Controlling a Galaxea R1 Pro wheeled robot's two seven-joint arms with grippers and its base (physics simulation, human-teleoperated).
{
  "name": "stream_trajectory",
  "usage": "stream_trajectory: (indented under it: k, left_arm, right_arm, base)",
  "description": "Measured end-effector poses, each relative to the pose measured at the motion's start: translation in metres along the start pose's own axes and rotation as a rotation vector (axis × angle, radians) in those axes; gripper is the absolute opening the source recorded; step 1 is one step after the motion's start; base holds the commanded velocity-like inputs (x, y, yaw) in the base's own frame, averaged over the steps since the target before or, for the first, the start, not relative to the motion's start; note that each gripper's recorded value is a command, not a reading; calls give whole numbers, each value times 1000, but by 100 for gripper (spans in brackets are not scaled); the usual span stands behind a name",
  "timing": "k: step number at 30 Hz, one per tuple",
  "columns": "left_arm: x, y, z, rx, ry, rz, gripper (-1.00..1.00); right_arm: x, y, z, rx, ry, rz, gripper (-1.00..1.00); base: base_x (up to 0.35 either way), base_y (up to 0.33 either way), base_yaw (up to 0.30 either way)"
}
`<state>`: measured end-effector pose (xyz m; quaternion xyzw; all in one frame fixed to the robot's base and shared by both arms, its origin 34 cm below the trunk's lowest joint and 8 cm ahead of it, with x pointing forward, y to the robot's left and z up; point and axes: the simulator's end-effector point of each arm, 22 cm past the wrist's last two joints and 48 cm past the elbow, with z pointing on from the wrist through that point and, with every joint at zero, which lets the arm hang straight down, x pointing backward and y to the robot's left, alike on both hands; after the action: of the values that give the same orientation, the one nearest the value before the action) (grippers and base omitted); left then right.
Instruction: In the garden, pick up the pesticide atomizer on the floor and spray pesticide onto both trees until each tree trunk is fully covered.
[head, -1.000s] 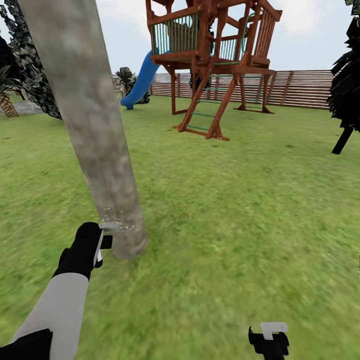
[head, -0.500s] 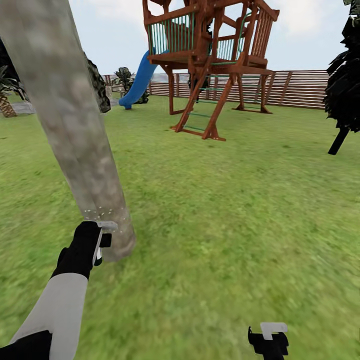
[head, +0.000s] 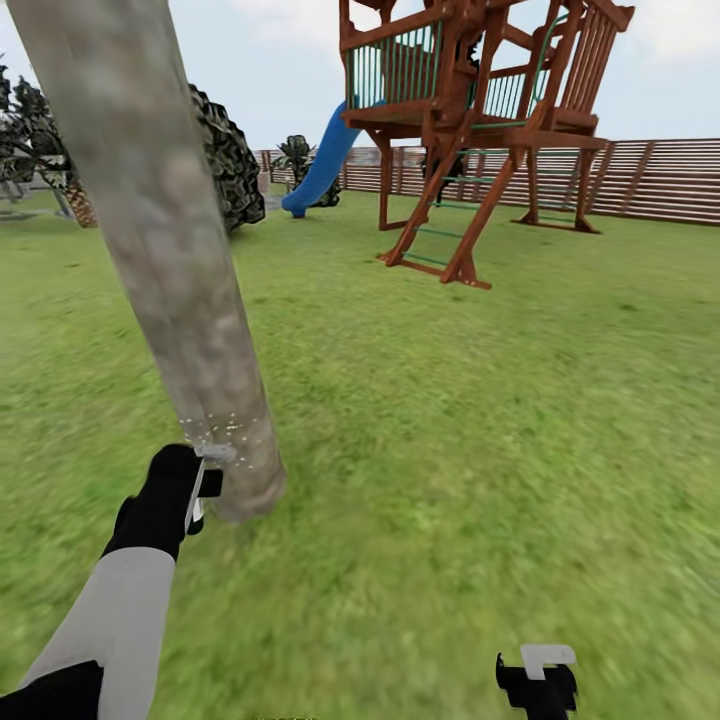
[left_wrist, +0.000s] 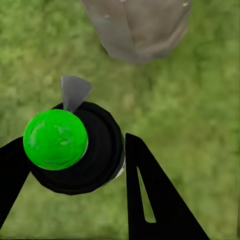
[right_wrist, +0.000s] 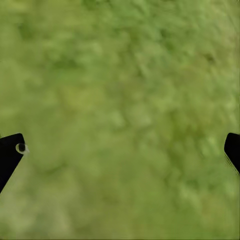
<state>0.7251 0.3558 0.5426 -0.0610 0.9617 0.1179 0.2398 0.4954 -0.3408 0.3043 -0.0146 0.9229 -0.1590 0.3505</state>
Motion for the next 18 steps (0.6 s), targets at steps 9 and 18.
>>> stream_trajectory:
  k: [9,18]
  left_arm:
    - [2,0,1,1,4,0,-100]
    - [4,1,3,-4,10,3,-100]
  right_arm:
    - [0,0,0,-1,0,0,100]
    - [0,0,0,-1,0,0,100]
  base:
    - [-25,-275,172]
    - [37,-275,1]
